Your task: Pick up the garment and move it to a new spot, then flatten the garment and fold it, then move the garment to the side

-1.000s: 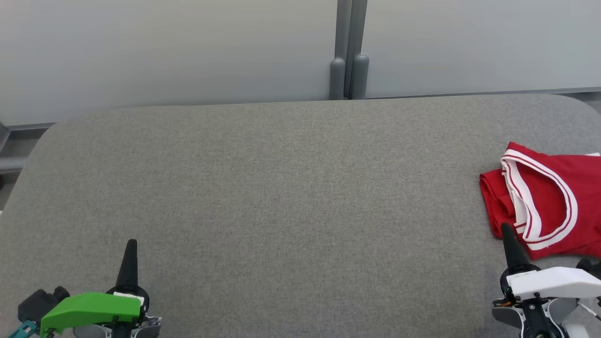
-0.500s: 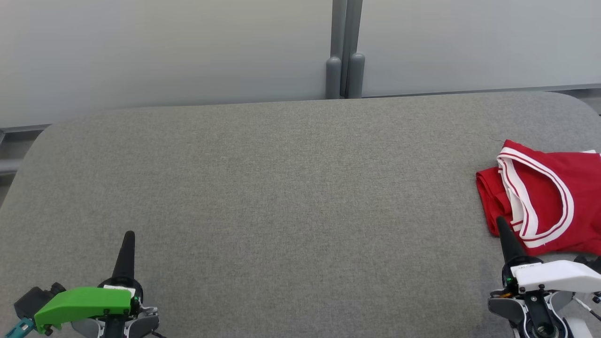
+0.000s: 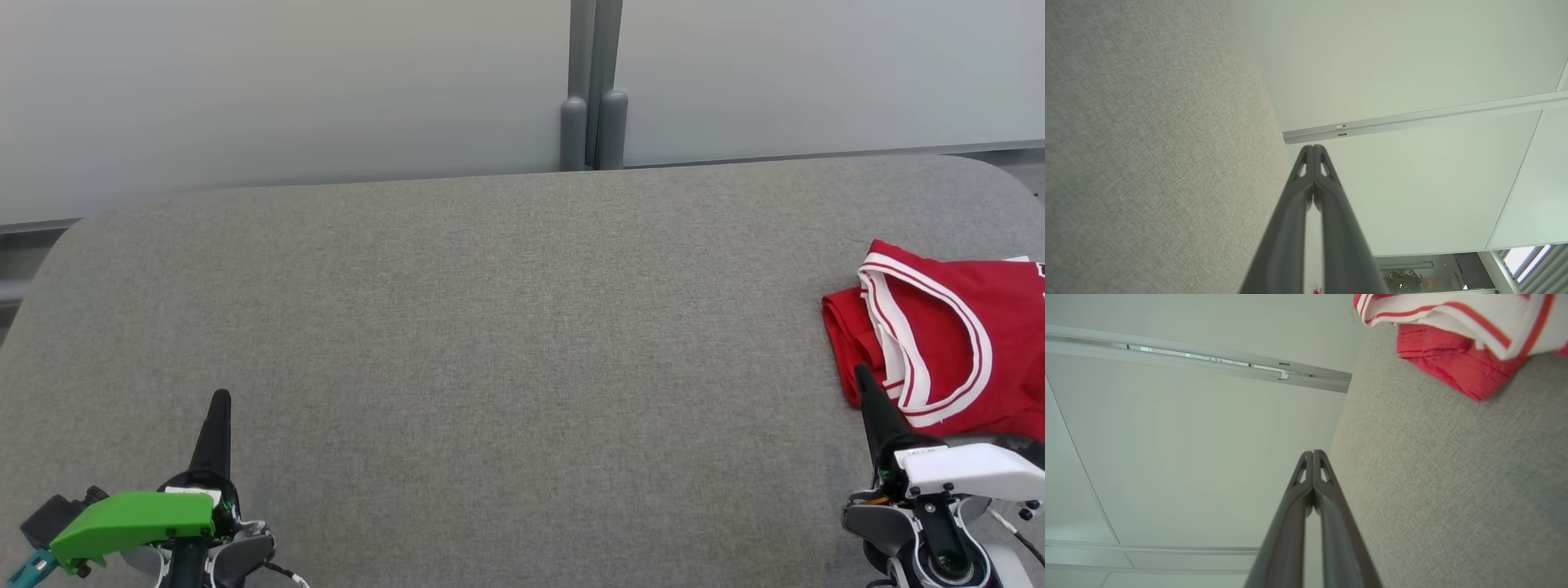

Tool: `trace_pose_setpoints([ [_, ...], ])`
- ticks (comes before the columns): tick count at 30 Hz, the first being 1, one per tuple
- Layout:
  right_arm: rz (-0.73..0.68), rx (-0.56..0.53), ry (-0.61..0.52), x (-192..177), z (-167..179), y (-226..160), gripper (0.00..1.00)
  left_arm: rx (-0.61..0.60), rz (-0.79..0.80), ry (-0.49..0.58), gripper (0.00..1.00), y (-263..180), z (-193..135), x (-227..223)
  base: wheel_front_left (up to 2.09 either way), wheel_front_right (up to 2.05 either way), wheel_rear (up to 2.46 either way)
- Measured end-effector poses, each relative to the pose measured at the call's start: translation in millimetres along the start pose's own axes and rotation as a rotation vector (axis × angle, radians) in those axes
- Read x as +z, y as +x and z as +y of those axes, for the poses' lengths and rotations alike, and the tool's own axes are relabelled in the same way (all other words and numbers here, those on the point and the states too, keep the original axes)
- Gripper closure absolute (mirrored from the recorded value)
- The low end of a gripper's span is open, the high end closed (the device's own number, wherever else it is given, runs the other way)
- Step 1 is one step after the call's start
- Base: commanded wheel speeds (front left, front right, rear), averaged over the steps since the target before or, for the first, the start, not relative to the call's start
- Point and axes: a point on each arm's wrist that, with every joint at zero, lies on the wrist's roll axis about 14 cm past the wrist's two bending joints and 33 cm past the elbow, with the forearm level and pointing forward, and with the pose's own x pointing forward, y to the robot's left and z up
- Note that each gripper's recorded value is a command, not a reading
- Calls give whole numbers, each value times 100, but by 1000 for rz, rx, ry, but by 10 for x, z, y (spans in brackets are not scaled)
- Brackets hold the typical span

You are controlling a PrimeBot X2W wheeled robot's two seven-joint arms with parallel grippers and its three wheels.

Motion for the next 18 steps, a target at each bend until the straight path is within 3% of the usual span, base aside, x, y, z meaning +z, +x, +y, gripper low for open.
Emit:
trace_pose_setpoints([
  [18,10,28,156,8,73,33,100,-41,14,-129,100,81,-123,-36,0,0,0],
])
